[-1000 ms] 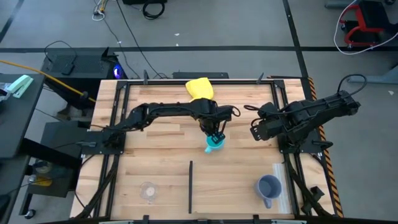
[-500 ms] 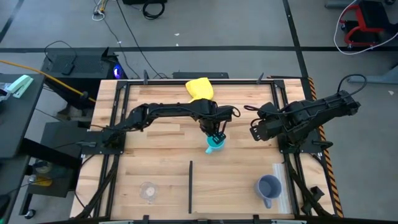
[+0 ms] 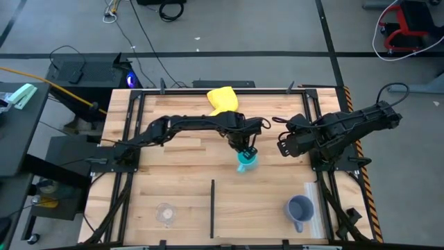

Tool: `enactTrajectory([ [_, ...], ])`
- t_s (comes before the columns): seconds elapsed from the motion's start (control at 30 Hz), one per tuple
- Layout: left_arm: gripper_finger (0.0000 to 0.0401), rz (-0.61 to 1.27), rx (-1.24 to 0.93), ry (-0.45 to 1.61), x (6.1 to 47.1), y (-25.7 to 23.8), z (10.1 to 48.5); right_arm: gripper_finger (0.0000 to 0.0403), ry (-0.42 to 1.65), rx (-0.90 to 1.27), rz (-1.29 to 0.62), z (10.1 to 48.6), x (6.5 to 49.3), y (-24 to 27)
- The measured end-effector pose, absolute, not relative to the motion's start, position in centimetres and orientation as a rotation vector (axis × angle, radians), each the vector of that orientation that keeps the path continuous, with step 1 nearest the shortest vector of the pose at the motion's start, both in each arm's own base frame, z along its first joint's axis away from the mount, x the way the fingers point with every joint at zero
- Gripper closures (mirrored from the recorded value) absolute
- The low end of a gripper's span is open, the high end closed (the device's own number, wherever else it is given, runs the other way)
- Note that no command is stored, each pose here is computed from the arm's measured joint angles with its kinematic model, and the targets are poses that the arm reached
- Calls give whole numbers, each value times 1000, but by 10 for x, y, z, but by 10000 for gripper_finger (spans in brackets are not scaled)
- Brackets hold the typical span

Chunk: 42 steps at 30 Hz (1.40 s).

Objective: Stack small to large cups/mugs on shelf
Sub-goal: Put the blue mug on the shelf

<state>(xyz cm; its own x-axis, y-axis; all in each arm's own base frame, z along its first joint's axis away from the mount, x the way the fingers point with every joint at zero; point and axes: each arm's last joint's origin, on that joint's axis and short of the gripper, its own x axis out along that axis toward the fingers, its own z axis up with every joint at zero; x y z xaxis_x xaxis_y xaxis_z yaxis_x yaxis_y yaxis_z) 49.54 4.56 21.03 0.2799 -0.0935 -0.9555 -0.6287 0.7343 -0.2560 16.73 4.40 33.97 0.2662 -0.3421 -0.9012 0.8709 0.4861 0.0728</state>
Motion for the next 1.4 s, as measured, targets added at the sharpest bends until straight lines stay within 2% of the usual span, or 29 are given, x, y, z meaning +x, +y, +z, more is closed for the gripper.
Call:
enactTrajectory([
  [0.4, 388, 385, -700, 1244, 498, 48, 209, 343, 972, 656, -898, 340, 168, 44],
  [0.6, 362, 363, -667, 1205, 502, 49, 215, 343, 971, 657, -898, 340, 168, 44],
  [0.93, 375, 313, -637, 1172, 506, 50, 219, 343, 969, 654, -900, 340, 168, 44],
  [1.4, 308, 296, -657, 1141, 507, 55, 221, 343, 968, 654, -900, 340, 168, 44],
])
